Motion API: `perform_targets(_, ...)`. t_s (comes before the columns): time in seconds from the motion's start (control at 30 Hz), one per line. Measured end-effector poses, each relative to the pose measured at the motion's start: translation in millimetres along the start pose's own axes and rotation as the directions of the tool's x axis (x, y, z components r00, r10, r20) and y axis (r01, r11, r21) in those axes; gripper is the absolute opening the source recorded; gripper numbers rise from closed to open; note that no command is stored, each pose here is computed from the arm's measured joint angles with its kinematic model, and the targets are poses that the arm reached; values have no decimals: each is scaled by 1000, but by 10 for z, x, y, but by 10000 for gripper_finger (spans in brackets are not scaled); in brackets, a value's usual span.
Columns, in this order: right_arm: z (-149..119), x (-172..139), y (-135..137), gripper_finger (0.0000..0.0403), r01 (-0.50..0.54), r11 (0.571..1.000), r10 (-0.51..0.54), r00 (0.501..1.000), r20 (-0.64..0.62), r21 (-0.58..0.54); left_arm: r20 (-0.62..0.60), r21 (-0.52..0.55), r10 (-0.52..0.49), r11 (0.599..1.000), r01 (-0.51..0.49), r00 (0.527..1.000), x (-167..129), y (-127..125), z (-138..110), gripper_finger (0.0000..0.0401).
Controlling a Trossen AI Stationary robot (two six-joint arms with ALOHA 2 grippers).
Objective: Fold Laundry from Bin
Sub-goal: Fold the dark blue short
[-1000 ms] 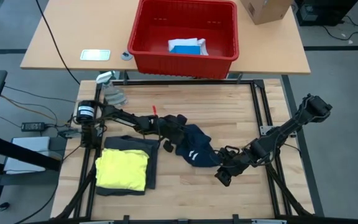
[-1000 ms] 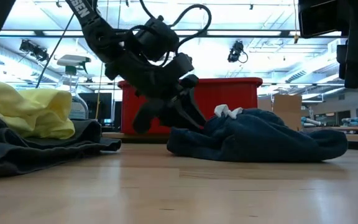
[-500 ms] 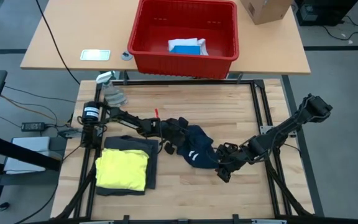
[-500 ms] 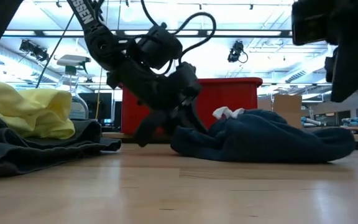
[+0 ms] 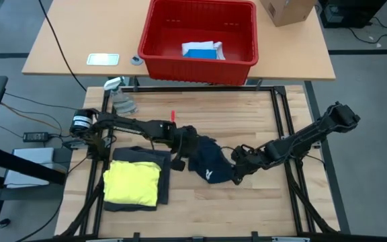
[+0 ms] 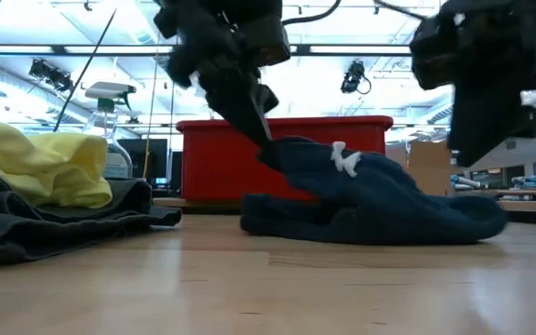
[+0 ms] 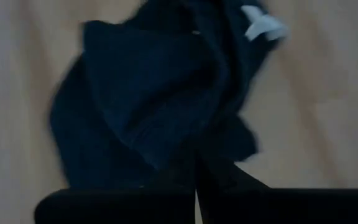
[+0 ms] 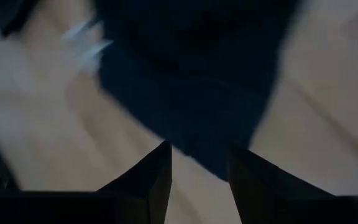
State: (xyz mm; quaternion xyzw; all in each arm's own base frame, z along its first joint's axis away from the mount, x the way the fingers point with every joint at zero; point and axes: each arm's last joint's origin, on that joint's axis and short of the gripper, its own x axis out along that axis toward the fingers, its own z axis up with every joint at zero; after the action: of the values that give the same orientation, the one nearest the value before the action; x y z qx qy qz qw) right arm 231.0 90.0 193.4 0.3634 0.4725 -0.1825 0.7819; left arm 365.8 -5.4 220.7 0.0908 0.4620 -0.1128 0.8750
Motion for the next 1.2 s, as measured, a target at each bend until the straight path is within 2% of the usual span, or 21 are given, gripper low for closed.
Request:
perform_targets(0.07,46,56,-98,157,28,998,-28,1000,12,52,-11,-65,-62,996,61,998,-32,-37,17,1)
perform_targets(0.17,112,182,-274,158,18,993,-20,1000,13,116,-20,-164,-88,983,84,996,-34,-100,29,1)
perform_targets(0.23,158,275,-385,158,-34,990,29,999,32,139,-19,-227,-94,970,88,995,-33,-132,39,1)
perform_targets(0.37,250,399,-542,158,-201,966,189,978,90,161,-17,-339,-96,937,85,995,-30,-158,47,1)
perform_targets(0.47,249,446,-646,158,-249,955,238,968,85,162,-16,-359,-95,930,83,995,-30,-156,48,1)
perform_targets(0.73,218,467,-697,152,-248,966,244,968,56,73,-20,-409,-13,912,3,1000,-29,-100,49,4)
perform_targets(0.87,213,466,-692,120,-261,965,260,965,34,17,-19,-506,0,862,-9,1000,-31,-38,37,17)
perform_targets(1.03,213,459,-668,35,-303,950,304,953,5,-72,-10,-604,23,797,-24,1000,-33,82,5,52)
perform_targets(1.13,220,437,-672,12,-304,950,305,952,-6,-76,-13,-620,27,784,-30,1000,-38,121,-10,86)
perform_targets(1.2,216,398,-679,8,-302,951,302,953,-8,-71,-33,-605,22,795,-38,999,-38,119,-30,108)
